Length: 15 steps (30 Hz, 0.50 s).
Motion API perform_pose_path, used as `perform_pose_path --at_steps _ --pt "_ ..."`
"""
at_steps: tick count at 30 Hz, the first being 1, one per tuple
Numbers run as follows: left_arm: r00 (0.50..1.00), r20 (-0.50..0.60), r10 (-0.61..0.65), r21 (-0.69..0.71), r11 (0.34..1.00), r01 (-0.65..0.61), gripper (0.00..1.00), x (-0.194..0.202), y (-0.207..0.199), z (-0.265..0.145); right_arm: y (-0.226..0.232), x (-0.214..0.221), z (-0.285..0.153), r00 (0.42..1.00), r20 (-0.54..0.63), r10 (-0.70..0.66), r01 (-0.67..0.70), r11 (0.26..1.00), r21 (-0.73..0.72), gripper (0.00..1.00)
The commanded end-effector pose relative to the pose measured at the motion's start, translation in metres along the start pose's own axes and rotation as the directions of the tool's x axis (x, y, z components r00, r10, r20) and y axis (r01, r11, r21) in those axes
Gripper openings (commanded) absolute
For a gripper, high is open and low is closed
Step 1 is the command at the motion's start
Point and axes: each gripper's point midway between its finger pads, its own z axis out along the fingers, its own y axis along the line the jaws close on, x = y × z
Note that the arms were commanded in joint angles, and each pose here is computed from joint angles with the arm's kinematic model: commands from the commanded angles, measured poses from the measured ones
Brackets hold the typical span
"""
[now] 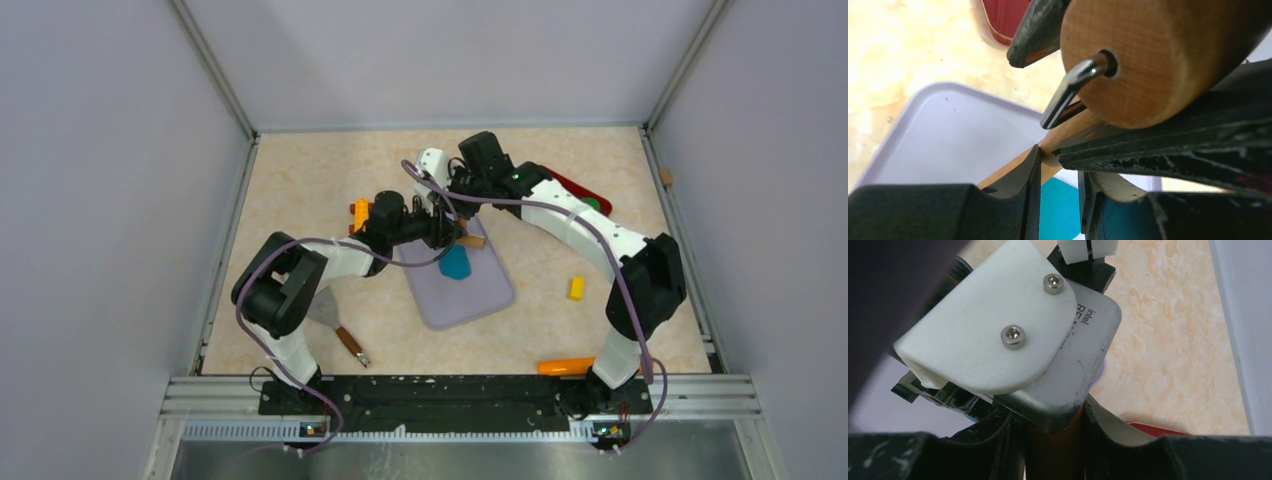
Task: Roll out the dumpling wrappers from the dough
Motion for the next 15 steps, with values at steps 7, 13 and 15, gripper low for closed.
perform_pose_path --at_steps 7,13,15 --pt "0.993 0.033 -0.117 -0.107 0.987 0.12 0.0 0.009 0.025 -0.001 0.076 0.023 0.017 0.999 -0.038 0.019 -0.028 0.969 -0.244 0.0" --pt "0.981 -0.036 -0.191 -0.123 0.975 0.185 0.0 0.05 0.025 -0.01 0.092 0.047 0.032 0.997 -0.08 0.024 -0.046 0.957 -0.287 0.0" --pt "0.973 -0.068 -0.218 -0.125 0.97 0.209 0.0 0.064 0.024 -0.014 0.097 0.053 0.034 0.995 -0.093 0.026 -0.052 0.953 -0.299 0.0"
